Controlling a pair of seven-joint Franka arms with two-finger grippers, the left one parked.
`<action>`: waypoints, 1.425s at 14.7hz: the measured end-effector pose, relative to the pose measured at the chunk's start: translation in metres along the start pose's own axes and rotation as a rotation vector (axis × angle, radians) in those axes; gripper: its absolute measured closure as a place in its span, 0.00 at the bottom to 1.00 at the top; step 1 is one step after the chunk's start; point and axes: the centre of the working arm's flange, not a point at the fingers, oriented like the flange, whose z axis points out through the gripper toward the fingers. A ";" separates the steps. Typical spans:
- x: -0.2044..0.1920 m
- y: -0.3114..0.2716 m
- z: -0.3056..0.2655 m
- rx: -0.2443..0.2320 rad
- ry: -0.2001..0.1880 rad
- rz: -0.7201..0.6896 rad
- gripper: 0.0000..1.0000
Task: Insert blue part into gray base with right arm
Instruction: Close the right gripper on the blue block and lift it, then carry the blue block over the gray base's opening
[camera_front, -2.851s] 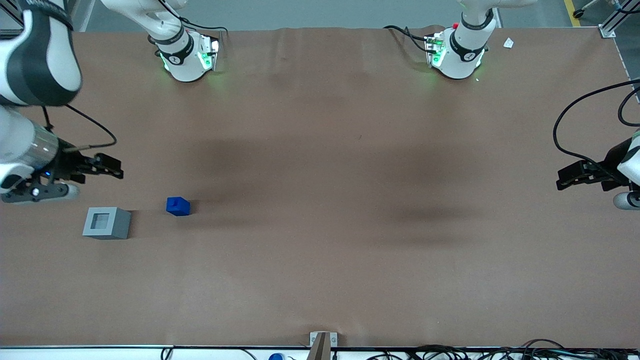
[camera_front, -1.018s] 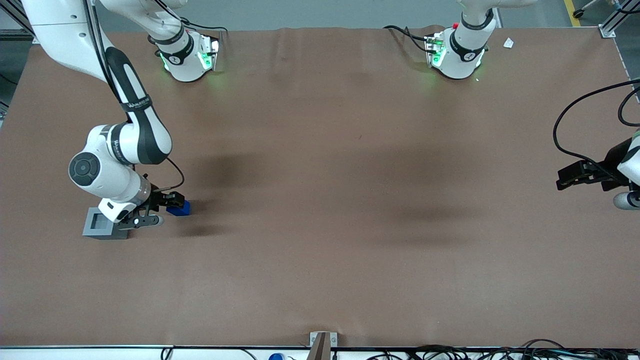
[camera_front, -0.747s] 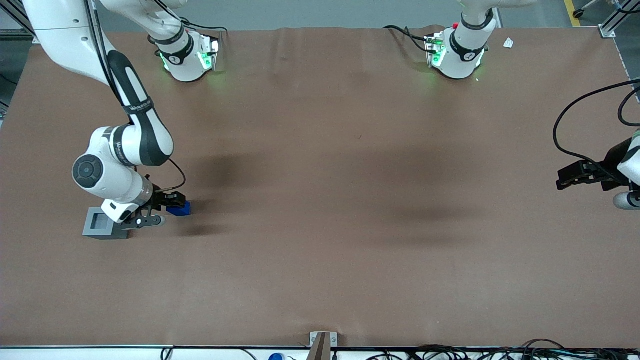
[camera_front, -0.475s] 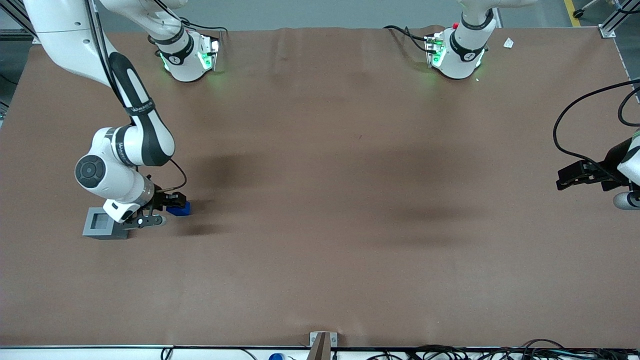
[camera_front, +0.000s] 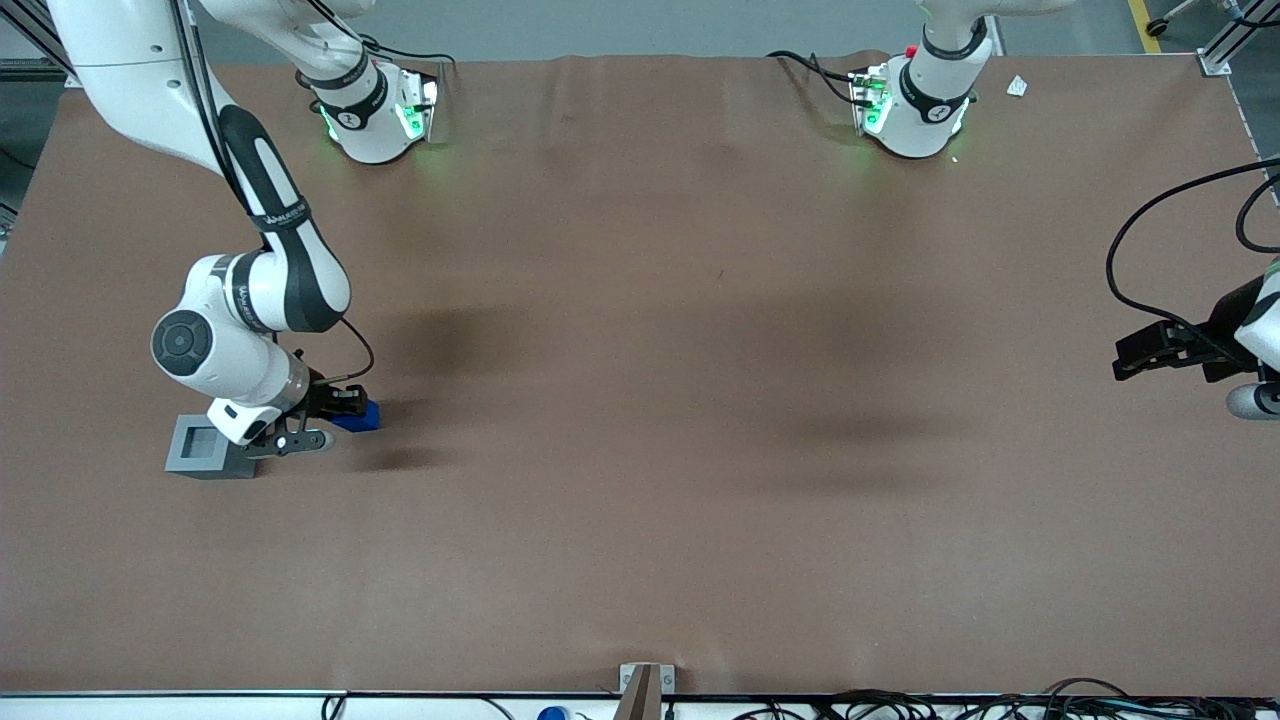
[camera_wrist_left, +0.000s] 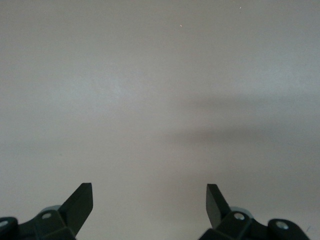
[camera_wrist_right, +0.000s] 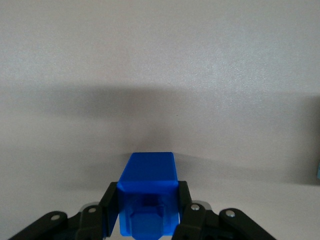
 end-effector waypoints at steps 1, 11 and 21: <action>0.000 0.000 0.000 0.000 0.000 0.000 0.49; 0.022 0.086 -0.096 0.023 -0.054 0.081 0.49; 0.013 0.179 -0.145 -0.024 -0.013 0.154 0.49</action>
